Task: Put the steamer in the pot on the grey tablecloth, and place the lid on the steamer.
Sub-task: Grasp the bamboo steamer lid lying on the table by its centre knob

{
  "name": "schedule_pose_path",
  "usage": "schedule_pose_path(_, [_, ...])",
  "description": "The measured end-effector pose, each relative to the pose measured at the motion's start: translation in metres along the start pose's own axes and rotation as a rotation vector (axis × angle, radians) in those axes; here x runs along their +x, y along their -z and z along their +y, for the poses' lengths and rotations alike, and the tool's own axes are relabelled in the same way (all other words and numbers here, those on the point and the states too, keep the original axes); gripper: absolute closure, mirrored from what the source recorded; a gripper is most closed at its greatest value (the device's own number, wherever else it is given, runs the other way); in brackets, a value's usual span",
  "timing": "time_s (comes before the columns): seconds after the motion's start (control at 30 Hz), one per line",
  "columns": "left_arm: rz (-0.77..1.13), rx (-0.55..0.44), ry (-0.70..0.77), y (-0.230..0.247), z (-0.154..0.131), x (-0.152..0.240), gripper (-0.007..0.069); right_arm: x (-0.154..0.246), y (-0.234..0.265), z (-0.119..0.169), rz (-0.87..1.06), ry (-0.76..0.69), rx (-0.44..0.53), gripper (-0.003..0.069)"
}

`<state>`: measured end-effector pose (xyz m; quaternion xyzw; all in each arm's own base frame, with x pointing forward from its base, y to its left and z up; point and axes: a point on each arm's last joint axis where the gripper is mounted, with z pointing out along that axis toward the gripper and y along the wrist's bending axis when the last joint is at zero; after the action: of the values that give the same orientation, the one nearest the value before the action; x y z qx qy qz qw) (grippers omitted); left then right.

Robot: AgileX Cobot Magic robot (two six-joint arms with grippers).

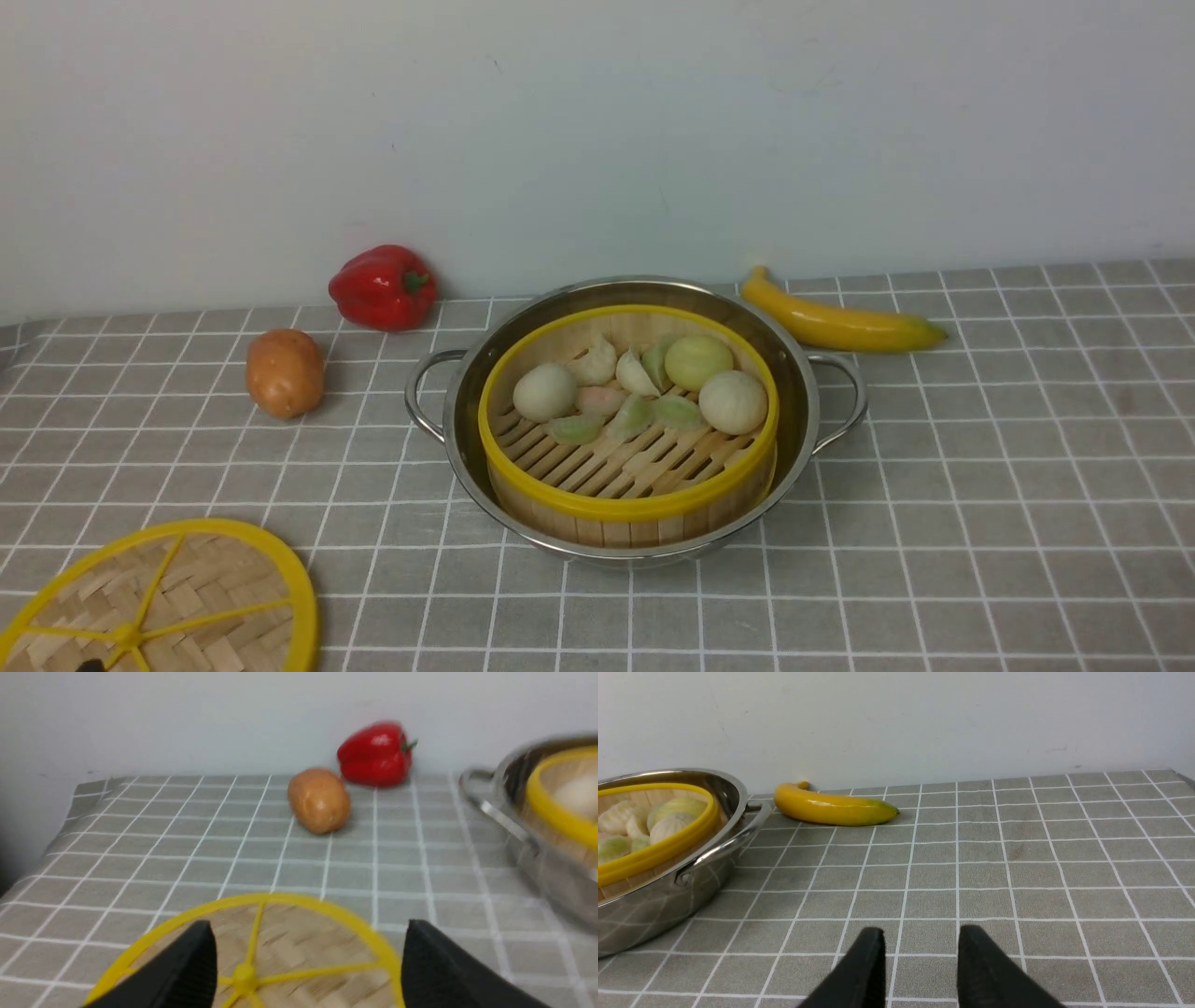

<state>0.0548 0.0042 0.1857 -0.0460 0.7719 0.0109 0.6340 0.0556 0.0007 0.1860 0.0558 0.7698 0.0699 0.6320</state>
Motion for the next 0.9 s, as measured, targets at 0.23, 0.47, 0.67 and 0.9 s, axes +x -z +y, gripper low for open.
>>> schedule_pose_path(0.23, [-0.171, 0.040, 0.204, 0.001, -0.002, -0.016, 0.0133, 0.000, 0.000, 0.000, 0.000, 0.000, 0.000, 0.0419])
schedule_pose_path(0.47, [-0.292, 0.051, 0.296, 0.004, -0.001, -0.027, 0.0133, 0.000, 0.000, 0.000, 0.000, 0.000, 0.000, 0.0419])
schedule_pose_path(0.67, [-0.369, 0.076, 0.398, 0.010, 0.000, -0.042, 0.0133, 0.000, 0.000, 0.000, 0.000, 0.003, 0.000, 0.0419])
schedule_pose_path(0.9, [-0.383, 0.091, 0.410, 0.016, -0.002, -0.056, 0.0133, 0.000, 0.000, 0.000, 0.000, 0.001, 0.000, 0.0419])
